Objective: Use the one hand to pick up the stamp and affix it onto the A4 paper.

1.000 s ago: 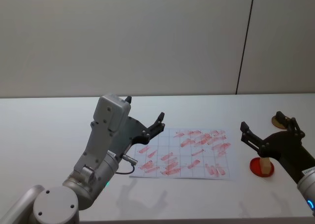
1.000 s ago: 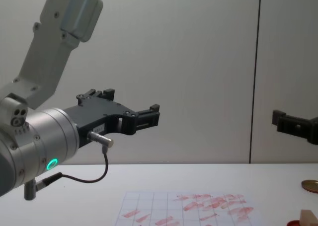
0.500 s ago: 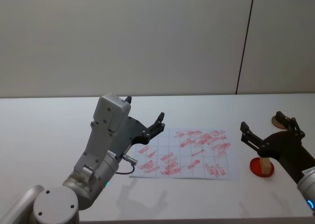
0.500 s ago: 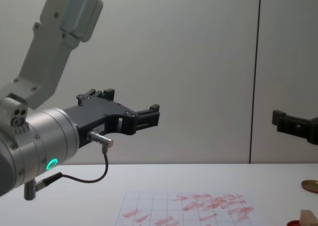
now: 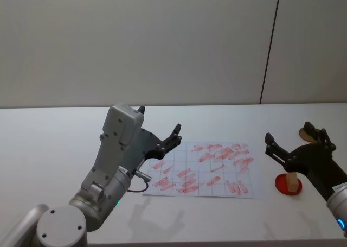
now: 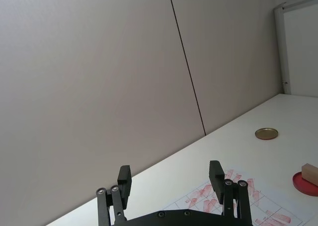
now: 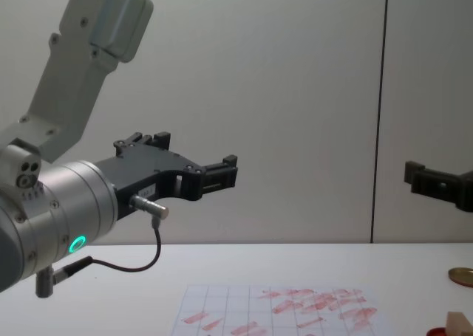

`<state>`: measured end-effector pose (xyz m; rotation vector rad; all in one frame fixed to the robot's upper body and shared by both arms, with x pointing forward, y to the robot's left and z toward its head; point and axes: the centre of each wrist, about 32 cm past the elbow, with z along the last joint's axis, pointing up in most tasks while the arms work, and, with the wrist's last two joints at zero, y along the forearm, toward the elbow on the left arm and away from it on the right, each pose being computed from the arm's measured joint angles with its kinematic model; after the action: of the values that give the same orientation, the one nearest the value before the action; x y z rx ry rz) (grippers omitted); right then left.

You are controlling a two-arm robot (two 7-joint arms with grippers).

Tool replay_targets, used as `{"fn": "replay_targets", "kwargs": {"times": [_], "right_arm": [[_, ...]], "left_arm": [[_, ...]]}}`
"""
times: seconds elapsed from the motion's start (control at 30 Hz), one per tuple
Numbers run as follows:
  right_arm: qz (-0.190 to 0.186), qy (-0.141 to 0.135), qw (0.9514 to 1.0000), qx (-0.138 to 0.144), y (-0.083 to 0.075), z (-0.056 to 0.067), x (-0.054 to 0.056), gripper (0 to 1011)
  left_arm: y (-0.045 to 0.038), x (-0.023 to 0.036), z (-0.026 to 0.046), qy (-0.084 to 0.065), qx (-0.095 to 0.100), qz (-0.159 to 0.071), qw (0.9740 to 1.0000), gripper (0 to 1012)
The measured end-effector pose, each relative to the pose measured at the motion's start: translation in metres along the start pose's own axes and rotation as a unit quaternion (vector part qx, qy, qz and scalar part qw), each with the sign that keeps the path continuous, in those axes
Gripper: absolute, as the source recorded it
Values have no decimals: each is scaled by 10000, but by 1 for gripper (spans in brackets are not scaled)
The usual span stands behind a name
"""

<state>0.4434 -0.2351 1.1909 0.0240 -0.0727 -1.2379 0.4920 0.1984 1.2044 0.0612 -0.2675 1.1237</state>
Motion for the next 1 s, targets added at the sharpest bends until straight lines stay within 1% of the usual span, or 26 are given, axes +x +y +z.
{"fn": "replay_targets", "kwargs": {"times": [0.1, 0.33, 0.53, 0.73, 0.87, 1.0], "right_arm": [[-80, 9, 10000, -30, 9, 33, -24, 1001], [-368, 56, 9991, -204, 32, 99, -66, 1001], [-769, 109, 9959, -469, 64, 132, -68, 1001], [-1066, 160, 9917, -706, 103, 102, -41, 1001], [-1277, 195, 9874, -911, 142, 41, -6, 1001], [-1411, 227, 9841, -1055, 177, -17, 21, 1001]], "left_arm": [[0, 0, 0, 0, 0, 0, 10000, 993], [0, 0, 0, 0, 0, 0, 10000, 993], [0, 0, 0, 0, 0, 0, 10000, 993], [0, 0, 0, 0, 0, 0, 10000, 993], [0, 0, 0, 0, 0, 0, 10000, 993], [0, 0, 0, 0, 0, 0, 10000, 993]]}}
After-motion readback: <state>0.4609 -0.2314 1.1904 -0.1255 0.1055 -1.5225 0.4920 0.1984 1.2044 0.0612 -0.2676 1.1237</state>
